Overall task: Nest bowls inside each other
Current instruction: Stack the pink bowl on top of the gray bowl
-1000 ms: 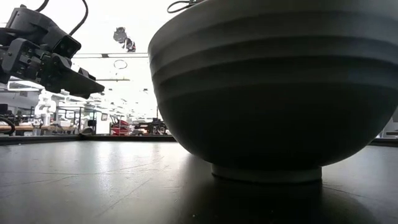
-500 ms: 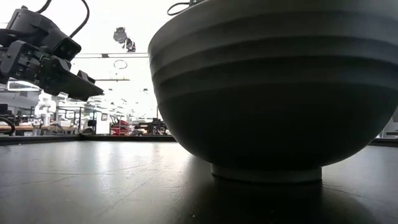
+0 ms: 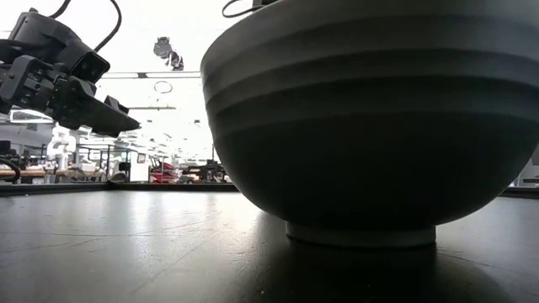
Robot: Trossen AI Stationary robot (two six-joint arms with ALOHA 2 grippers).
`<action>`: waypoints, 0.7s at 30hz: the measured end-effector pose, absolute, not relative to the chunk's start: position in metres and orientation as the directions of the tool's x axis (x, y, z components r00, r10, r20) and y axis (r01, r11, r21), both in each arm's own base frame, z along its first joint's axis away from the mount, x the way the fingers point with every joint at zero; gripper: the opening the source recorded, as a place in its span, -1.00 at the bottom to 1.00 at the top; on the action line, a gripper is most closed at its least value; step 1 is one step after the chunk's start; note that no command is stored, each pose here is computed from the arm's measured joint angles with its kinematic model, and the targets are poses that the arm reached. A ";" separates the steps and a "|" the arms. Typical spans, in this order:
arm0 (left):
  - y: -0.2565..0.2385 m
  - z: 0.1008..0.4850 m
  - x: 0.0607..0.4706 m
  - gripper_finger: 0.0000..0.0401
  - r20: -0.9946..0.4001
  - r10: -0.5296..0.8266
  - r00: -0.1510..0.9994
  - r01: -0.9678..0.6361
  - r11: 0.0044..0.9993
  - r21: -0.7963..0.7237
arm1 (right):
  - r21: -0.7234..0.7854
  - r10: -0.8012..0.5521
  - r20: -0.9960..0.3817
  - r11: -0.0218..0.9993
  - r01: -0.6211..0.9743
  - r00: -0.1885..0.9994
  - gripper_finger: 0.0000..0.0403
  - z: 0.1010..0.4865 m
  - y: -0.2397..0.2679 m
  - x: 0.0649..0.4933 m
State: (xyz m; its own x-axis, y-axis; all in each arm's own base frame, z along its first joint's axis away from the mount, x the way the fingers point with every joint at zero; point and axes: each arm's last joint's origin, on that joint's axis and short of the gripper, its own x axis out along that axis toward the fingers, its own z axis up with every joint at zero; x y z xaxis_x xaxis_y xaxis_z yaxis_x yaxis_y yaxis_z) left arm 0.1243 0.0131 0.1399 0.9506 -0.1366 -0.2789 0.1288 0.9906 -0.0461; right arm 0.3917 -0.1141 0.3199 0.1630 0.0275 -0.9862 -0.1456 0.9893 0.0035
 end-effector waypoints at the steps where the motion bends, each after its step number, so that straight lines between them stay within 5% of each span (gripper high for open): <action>1: 0.013 0.140 0.124 -0.35 -0.280 -0.137 0.950 0.129 0.991 -0.047 | 0.000 0.024 -0.987 0.989 -0.145 0.162 -0.99 0.320 -0.113 0.392; 21: 0.013 0.138 0.124 -0.35 -0.296 -0.138 0.945 0.126 0.990 -0.060 | 0.027 0.042 -0.991 0.993 -0.118 0.128 -0.99 0.319 -0.101 0.392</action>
